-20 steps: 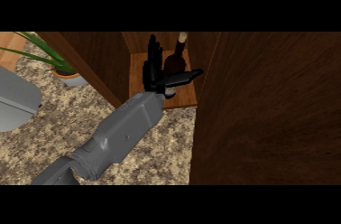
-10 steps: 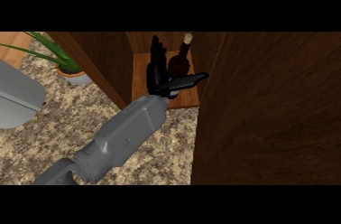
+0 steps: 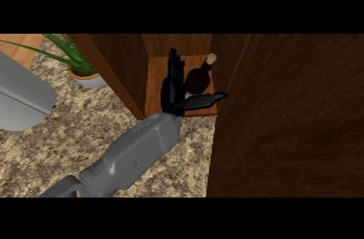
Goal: Pick up the wine, place it into the cabinet and close the cabinet
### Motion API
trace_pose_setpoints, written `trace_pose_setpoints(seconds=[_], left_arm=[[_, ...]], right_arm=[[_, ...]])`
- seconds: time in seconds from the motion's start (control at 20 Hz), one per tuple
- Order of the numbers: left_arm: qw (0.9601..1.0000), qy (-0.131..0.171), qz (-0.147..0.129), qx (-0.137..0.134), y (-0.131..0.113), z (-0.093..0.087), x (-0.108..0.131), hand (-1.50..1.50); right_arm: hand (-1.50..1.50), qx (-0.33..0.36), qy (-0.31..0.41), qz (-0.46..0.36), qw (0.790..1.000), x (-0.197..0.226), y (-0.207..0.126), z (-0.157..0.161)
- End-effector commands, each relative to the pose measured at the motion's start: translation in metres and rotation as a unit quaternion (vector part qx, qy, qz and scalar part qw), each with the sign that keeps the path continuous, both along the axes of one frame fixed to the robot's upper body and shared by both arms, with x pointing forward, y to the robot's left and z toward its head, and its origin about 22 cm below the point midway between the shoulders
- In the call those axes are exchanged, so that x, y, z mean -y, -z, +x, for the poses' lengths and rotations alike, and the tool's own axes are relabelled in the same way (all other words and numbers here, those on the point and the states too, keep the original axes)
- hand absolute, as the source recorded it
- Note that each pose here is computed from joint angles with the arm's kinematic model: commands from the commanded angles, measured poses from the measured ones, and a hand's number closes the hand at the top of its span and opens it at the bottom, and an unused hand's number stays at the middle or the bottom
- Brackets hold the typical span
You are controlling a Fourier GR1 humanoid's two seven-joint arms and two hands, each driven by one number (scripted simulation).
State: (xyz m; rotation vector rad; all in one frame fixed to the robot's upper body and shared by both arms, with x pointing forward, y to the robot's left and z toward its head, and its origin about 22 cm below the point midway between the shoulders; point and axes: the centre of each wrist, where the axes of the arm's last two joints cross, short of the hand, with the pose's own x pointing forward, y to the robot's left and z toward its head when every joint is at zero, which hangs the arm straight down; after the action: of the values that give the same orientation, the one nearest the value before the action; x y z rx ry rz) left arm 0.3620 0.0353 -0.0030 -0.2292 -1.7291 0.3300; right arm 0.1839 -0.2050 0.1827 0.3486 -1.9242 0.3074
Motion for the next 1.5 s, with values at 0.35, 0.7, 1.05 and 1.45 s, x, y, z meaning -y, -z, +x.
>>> trace_pose_setpoints(seconds=[0.35, 0.7, 1.05, 1.45], left_arm=[[0.9996, 0.014, 0.007, 0.022, 0.006, -0.028, 0.012, -1.5], [0.9988, 0.034, 0.004, 0.036, 0.026, -0.067, 0.011, -1.5], [0.9958, 0.073, 0.009, 0.054, 0.015, -0.054, -0.026, -1.5], [0.9905, 0.118, 0.024, 0.066, 0.002, -0.098, -0.08, -1.5]], right_arm=[[-1.5, -0.01, 0.028, -0.005, 1.0, 0.001, 0.003, -0.003], [-1.5, -0.002, 0.047, -0.006, 0.999, 0.008, -0.006, -0.001], [-1.5, -0.009, 0.045, -0.003, 0.999, 0.006, 0.0, -0.013], [-1.5, 0.005, 0.064, -0.013, 0.998, 0.028, 0.002, -0.025]])
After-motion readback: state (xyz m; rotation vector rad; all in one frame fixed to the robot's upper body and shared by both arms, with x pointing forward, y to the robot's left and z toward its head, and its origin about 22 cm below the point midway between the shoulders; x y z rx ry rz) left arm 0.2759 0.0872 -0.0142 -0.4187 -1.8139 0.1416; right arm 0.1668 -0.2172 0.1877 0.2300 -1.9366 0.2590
